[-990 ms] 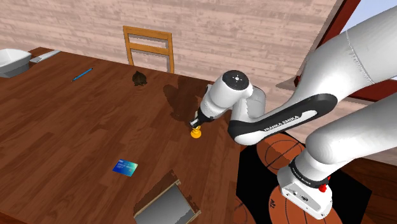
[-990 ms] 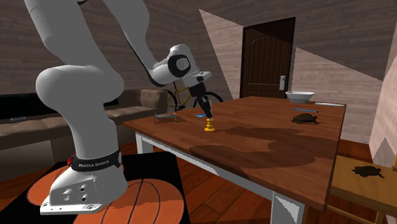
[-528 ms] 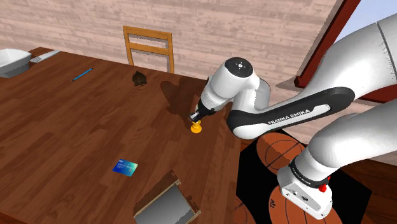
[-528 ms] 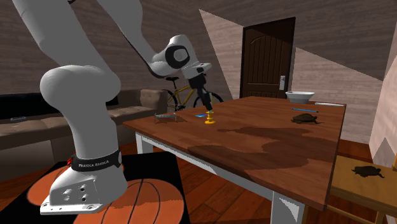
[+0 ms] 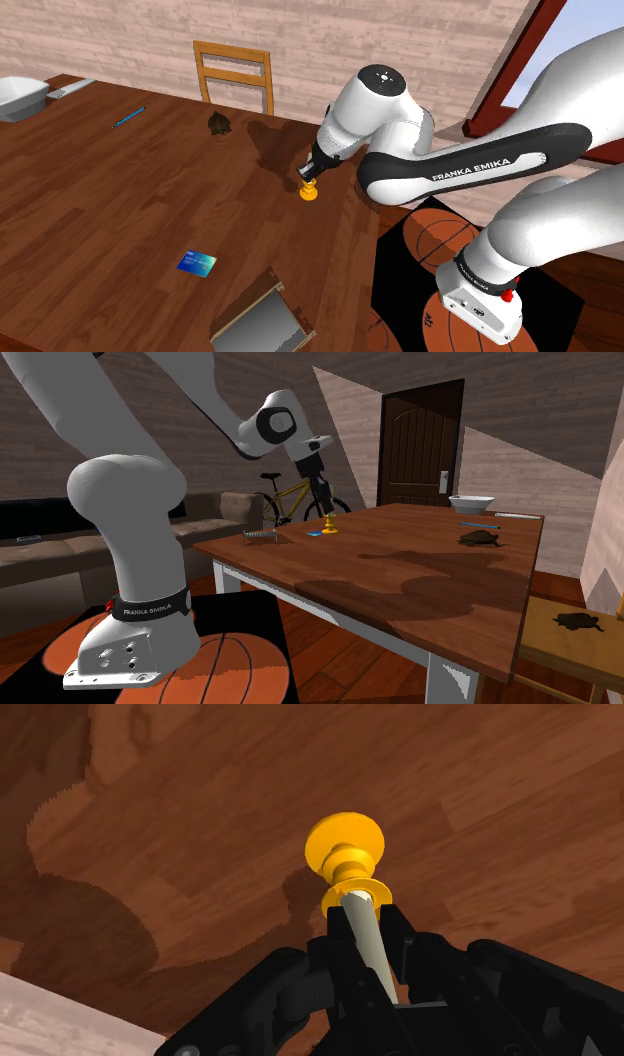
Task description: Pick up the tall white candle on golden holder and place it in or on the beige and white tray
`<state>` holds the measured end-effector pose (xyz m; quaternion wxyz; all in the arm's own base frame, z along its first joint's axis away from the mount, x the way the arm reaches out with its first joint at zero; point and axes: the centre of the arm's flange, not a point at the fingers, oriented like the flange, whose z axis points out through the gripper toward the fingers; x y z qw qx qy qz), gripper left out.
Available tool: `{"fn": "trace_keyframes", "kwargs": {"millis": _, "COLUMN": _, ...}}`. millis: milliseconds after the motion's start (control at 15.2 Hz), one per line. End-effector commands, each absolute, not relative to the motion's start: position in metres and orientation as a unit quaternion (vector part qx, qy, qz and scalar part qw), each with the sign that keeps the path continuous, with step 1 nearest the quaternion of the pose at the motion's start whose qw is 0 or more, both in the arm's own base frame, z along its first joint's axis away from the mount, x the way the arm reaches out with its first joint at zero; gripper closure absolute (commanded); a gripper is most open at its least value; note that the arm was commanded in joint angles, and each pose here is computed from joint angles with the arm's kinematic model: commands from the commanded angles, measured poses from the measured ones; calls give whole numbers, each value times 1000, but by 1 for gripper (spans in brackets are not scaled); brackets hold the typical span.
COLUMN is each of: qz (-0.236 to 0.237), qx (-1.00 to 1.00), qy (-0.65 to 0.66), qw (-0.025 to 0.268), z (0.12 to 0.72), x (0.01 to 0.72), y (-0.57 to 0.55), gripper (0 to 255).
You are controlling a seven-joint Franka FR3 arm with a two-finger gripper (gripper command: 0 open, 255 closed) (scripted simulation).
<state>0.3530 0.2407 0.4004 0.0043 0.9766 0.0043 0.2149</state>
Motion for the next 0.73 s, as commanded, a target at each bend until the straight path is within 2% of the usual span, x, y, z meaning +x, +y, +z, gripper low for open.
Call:
{"fn": "trace_keyframes", "kwargs": {"millis": 0, "qz": 215, "qx": 977, "qy": 4, "qw": 4, "z": 411, "x": 354, "y": 239, "gripper": 255}}
{"fn": "trace_keyframes", "kwargs": {"millis": 396, "qz": 215, "qx": 977, "qy": 4, "qw": 4, "z": 439, "x": 354, "y": 239, "gripper": 255}}
{"fn": "trace_keyframes", "kwargs": {"millis": 660, "qz": 215, "qx": 977, "qy": 4, "qw": 4, "z": 440, "x": 322, "y": 282, "gripper": 255}}
